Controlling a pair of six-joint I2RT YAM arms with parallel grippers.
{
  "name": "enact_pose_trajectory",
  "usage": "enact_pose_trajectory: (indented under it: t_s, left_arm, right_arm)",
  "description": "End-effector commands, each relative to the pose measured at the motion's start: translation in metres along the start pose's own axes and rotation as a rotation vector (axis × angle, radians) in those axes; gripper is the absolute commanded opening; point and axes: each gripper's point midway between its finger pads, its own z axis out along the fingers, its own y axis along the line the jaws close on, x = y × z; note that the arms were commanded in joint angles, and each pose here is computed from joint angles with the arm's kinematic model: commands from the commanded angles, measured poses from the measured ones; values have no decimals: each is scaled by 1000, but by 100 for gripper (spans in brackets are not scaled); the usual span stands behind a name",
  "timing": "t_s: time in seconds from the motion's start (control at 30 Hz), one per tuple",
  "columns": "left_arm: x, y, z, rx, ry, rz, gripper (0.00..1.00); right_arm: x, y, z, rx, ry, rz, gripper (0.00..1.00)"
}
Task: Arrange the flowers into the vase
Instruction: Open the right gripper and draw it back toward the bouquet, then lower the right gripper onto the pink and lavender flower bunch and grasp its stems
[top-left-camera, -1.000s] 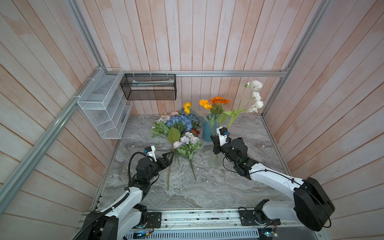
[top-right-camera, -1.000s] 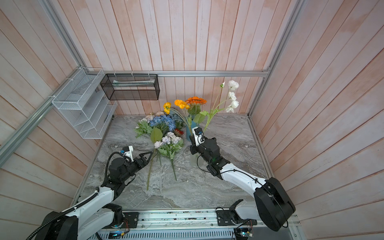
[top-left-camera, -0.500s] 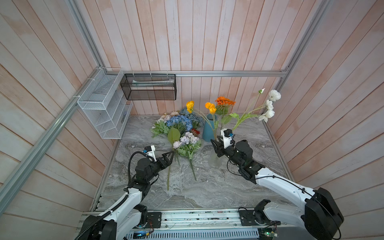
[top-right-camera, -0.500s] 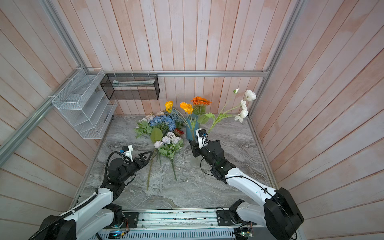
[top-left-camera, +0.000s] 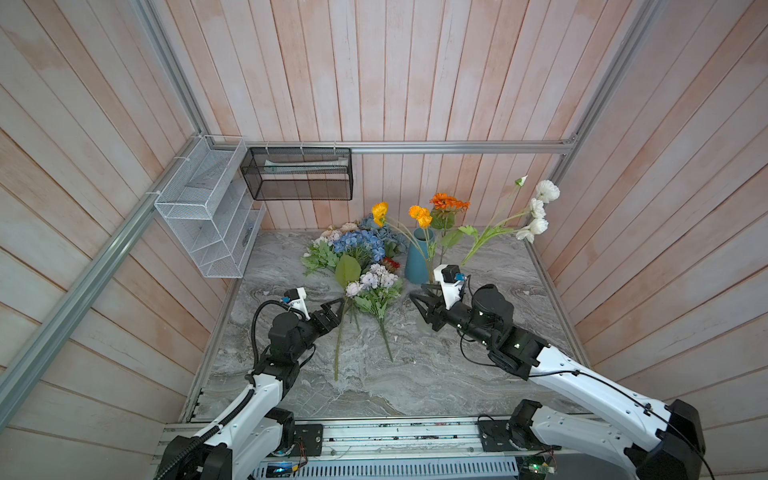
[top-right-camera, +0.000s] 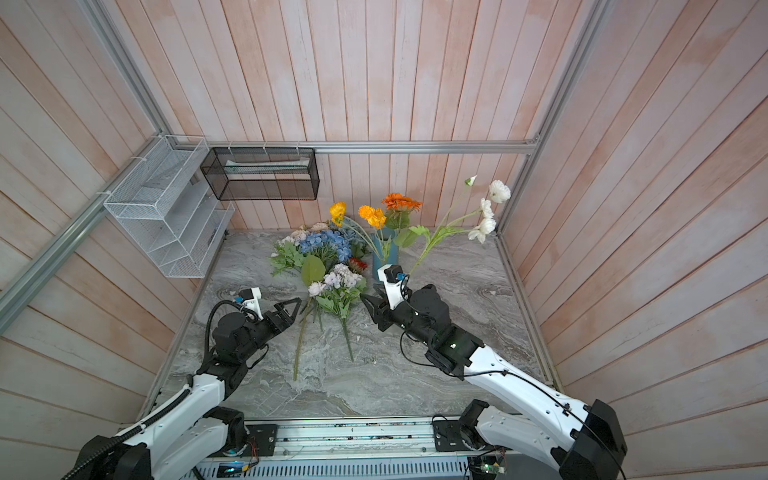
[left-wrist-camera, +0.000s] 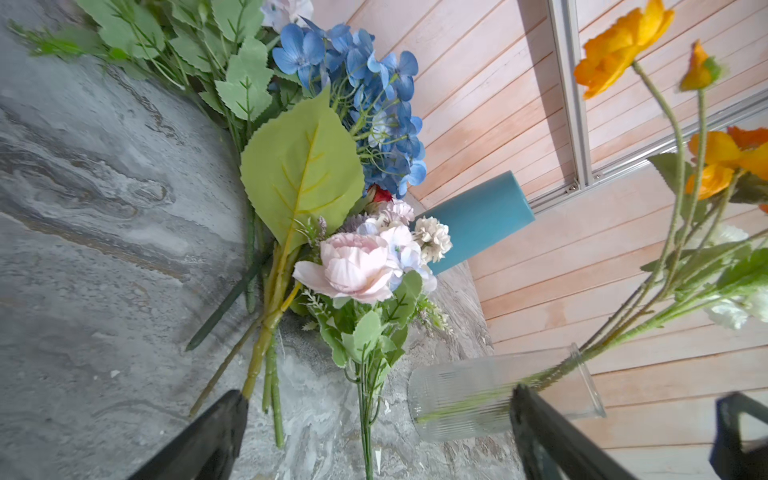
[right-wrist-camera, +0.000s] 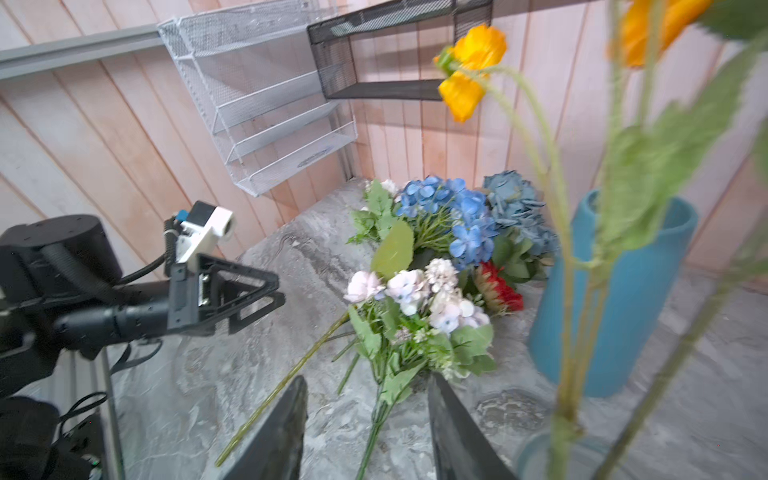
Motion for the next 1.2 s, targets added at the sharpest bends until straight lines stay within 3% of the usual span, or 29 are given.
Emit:
enact_pose_trajectory:
  t_s: [0.0, 0.1, 0.5, 0.67, 0.87, 1.17]
  left_arm:
    - [-16, 5, -5, -20, -35, 10, 100]
    - [-21, 17, -12, -44, -42, -1, 100]
    - [-4, 39, -25, -133, 16, 67, 100]
    - [1, 42, -23, -134, 40, 80, 100]
    - [5, 44, -19, -127, 66, 86, 100]
    - [5, 44, -15, -116, 66, 72, 100]
  right_arm:
    - [20, 19, 12, -3, 70, 0, 46]
    - [42, 27, 31, 13, 128, 7, 45]
    - [137, 9, 114, 205, 368, 236, 45]
    - [170, -12, 130, 338, 471, 231, 45]
    - [202, -25, 144, 387, 570, 268, 44]
    - [226, -43, 144, 418, 621, 344, 40]
